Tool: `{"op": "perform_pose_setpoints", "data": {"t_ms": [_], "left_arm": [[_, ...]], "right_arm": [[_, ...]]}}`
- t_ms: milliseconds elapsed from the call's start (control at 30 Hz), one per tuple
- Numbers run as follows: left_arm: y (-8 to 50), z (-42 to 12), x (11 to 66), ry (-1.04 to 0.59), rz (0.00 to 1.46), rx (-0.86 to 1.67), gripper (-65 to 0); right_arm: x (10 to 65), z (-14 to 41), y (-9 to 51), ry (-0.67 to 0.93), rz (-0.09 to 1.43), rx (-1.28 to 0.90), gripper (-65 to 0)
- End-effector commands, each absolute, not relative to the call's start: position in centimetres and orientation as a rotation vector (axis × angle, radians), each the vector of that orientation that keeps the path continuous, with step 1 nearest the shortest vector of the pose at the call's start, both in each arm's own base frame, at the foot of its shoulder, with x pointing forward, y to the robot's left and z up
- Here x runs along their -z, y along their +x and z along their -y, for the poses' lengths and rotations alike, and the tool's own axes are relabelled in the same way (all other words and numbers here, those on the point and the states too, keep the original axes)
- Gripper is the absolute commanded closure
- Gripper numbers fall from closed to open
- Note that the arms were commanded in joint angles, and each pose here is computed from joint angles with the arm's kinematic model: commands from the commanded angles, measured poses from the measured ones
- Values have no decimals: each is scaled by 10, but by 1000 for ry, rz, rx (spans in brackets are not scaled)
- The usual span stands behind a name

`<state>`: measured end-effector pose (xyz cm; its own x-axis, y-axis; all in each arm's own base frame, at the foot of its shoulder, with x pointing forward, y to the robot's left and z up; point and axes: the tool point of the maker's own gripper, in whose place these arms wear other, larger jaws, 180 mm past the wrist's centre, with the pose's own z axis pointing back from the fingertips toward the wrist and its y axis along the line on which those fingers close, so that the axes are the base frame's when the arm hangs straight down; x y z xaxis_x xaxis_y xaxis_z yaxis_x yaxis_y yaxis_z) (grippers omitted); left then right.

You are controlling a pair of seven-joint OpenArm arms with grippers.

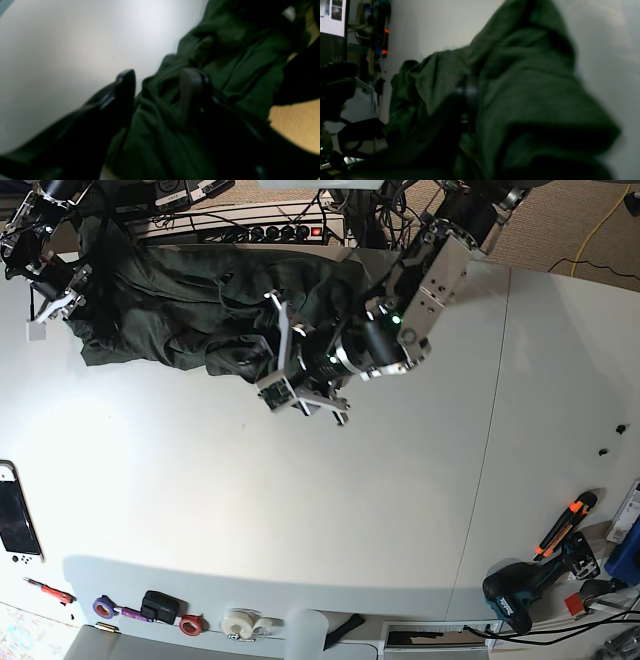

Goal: Layout the t-shirt on the table in an organized manner, then fold the t-shirt properly

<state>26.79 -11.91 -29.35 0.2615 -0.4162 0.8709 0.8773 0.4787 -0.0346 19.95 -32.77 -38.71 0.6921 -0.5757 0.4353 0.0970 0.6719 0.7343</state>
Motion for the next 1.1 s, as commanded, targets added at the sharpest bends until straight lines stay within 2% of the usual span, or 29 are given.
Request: {"op": "perform_pose_setpoints", "data": {"t_ms": [0, 133, 300, 400, 567, 833, 1067], "left_arm": [[277, 117, 274, -610, 992, 931, -229], [287, 81, 279, -572, 955, 882, -139], [284, 21, 314, -468, 765, 857, -78], [277, -12, 330, -431, 703, 809, 0], [255, -44, 355, -403, 630, 747, 0], [207, -40, 383, -471, 540, 724, 0], [210, -36, 379, -494, 571, 709, 0]], "right_arm": [[393, 326, 191, 754, 659, 437, 0], [383, 325, 197, 792, 705, 446, 0], [372, 322, 205, 782, 733, 397, 0], [358, 314, 213, 772, 770, 334, 0], [332, 287, 227, 772, 848, 221, 0], [300, 231, 236, 824, 973, 120, 0], [275, 183, 239, 890, 1077, 93, 0]]}}
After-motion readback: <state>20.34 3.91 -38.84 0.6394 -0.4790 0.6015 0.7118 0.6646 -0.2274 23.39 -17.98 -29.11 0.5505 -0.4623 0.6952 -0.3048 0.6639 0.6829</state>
